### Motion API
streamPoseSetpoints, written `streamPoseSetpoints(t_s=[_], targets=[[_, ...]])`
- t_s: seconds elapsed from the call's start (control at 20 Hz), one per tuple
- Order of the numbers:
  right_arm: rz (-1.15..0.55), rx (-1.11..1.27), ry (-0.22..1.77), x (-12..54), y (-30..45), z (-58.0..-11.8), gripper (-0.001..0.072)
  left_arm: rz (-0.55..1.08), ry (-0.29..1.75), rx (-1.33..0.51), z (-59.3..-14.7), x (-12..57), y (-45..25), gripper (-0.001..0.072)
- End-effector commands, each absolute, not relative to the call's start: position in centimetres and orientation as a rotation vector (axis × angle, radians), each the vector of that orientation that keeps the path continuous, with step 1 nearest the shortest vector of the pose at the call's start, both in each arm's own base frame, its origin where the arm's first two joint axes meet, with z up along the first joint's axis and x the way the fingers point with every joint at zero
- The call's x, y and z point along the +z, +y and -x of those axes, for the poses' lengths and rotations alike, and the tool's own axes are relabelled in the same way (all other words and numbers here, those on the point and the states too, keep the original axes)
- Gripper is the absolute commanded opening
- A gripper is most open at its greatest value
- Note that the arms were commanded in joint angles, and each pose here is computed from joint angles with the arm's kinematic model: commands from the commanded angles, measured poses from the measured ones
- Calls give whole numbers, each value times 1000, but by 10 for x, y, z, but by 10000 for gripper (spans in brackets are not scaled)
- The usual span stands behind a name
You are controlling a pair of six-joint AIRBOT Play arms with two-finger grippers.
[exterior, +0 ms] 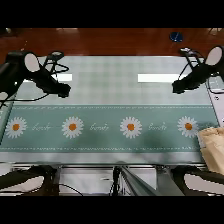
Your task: Fold the shirts.
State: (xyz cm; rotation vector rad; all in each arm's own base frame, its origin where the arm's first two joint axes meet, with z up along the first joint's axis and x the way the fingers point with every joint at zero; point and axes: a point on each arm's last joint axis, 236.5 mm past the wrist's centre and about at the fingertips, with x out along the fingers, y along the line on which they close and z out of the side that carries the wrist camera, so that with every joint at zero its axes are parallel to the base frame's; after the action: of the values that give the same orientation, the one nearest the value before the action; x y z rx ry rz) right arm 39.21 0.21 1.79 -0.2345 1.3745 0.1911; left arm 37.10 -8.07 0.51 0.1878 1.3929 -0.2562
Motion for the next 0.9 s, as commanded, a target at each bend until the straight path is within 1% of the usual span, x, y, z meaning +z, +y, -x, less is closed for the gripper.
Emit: streamPoseSetpoints(t_s=[0.0, 0.15, 0.25, 0.35, 0.45, 0.55, 0.6, 0.85], targets=[[290, 180, 1411, 13, 19, -387, 465, -208, 1484, -242, -361, -13, -78, 470], [158, 71, 1448, 11, 0, -381, 465, -203, 1438, -242, -369, -8, -80, 453], [107, 26, 1527, 1, -22, -361, 465, -187, 1360, -234, -381, 4, -82, 453], [29, 18, 1548, -6, -32, -346, 457, -171, 1320, -239, -385, 14, -85, 453], [-15, 29, 1424, -2, -30, -352, 457, -108, 1324, -258, -381, 8, -97, 453], [-15, 54, 1278, 7, -23, -366, 457, -80, 1311, -269, -382, 2, -103, 453], [-27, 60, 1247, 10, -20, -368, 457, -76, 1312, -270, -382, 0, -103, 453], [-21, 53, 1221, 11, -22, -374, 458, -71, 1294, -269, -384, 2, -104, 453]])
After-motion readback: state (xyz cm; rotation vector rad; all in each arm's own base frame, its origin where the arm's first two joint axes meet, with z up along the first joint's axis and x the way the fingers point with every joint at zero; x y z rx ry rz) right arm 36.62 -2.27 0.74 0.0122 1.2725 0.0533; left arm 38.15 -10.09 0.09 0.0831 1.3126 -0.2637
